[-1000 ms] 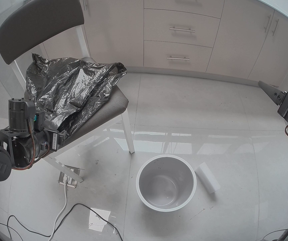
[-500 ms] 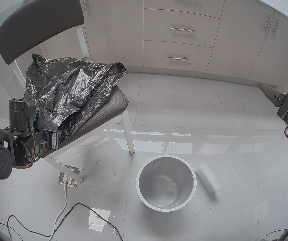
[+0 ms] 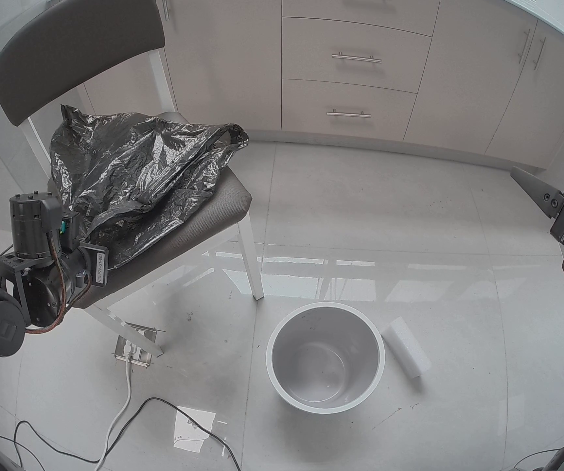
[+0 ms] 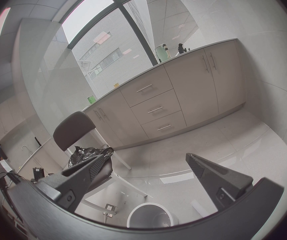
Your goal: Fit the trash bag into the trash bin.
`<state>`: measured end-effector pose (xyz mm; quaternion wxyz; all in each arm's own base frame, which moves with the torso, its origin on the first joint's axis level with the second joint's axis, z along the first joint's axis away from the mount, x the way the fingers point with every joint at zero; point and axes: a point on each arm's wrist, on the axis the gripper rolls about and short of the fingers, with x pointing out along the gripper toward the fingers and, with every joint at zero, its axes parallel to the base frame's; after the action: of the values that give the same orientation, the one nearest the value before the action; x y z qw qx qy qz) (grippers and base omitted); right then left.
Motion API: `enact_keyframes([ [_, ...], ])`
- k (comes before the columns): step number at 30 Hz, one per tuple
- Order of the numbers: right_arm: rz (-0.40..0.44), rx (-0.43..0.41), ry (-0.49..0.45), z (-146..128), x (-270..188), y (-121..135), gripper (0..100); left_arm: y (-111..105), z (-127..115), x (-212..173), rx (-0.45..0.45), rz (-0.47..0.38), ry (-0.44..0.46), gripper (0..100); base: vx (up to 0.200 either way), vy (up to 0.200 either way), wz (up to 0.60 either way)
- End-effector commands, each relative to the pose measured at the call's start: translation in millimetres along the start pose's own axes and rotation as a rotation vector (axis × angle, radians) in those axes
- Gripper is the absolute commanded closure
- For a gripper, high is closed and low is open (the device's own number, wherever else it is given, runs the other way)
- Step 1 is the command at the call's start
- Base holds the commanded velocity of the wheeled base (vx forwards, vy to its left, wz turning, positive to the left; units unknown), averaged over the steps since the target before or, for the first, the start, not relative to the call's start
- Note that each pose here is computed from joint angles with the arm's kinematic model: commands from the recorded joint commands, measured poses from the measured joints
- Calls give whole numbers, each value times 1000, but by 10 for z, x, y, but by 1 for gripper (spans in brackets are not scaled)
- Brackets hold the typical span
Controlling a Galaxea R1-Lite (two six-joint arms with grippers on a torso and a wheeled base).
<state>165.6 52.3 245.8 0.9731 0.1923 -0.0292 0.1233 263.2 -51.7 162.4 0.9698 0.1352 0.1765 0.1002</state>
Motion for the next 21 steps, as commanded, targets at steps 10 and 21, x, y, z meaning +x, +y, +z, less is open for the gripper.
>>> enact_keyframes([
  [10, 69, 10, -3, 5, -128, 96, 0, 74, 57, -248, -144, -304, -191, 100, 0, 0, 0],
  [21, 59, 3, 103, -228, 34, 84, 0, 67, 159, -591, -353, -904, -166, 100, 0, 0, 0],
])
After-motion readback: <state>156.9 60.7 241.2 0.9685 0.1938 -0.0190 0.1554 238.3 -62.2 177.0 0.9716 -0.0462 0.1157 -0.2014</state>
